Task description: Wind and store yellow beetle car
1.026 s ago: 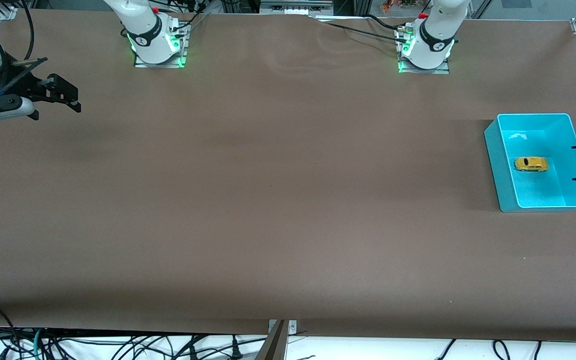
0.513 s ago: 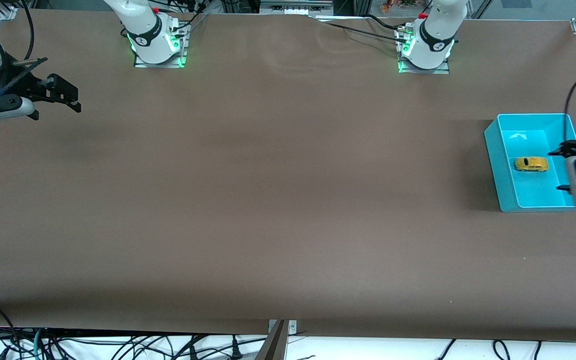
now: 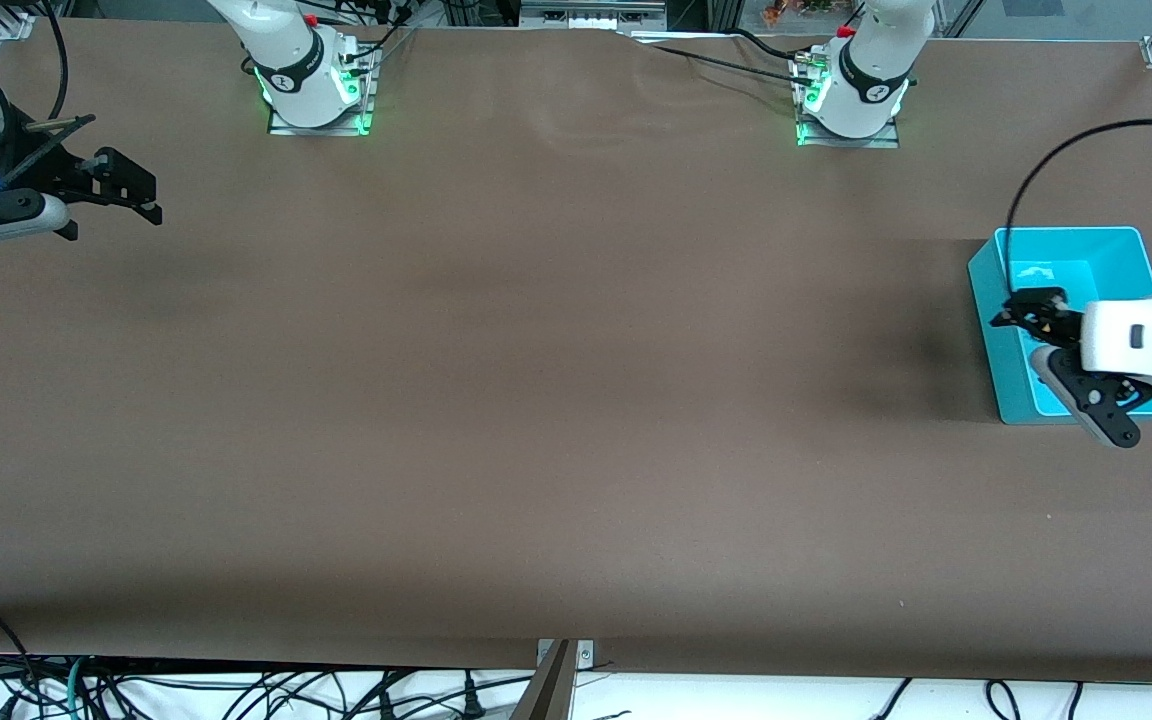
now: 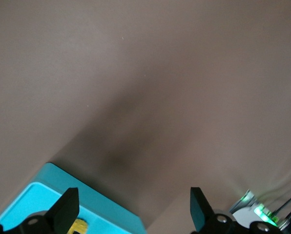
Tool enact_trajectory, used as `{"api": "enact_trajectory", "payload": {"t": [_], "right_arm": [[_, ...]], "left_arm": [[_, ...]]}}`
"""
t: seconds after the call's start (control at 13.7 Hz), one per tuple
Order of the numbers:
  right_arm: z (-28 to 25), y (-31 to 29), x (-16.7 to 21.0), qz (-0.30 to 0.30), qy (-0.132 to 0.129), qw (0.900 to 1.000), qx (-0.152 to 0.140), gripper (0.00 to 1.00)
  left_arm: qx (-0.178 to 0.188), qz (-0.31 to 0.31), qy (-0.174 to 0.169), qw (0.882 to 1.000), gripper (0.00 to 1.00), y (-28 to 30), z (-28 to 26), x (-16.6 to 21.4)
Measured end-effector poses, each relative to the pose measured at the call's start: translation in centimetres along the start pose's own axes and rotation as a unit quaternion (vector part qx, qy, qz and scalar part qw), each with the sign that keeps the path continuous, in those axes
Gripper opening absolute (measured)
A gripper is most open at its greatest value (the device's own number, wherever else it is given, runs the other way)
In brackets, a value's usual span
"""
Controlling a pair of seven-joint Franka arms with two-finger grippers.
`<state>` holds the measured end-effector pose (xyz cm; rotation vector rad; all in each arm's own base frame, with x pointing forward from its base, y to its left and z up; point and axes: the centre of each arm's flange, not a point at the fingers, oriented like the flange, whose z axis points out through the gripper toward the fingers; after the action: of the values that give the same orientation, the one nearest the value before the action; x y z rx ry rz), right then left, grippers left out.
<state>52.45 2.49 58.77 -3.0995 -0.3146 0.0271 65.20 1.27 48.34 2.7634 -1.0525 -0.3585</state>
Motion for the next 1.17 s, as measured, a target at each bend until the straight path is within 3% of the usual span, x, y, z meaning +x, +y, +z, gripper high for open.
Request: {"api": "enact_trajectory", "payload": {"t": [0.22,0.51,0.81,1.17], "right_arm": [[0.0,0.0,0.0,0.0,0.0,1.0,0.0,1.0],[0.0,0.0,0.0,0.0,0.0,1.0,0.0,1.0],[0.0,0.0,0.0,0.0,0.0,1.0,0.0,1.0],[0.0,0.0,0.0,0.0,0.0,1.0,0.0,1.0]], "left_arm": [[0.032,-0.081,0.0,0.996,1.0,4.1,-2.2,1.4],[0.055,-0.171,0.073,0.981,1.0,5.6,-2.8,0.2],[0.089,-0.263,0.124,0.953,1.0,7.7,-2.6,-2.4],[0.09,-0.332,0.141,0.928,1.0,9.4,-3.9,-4.9]]}}
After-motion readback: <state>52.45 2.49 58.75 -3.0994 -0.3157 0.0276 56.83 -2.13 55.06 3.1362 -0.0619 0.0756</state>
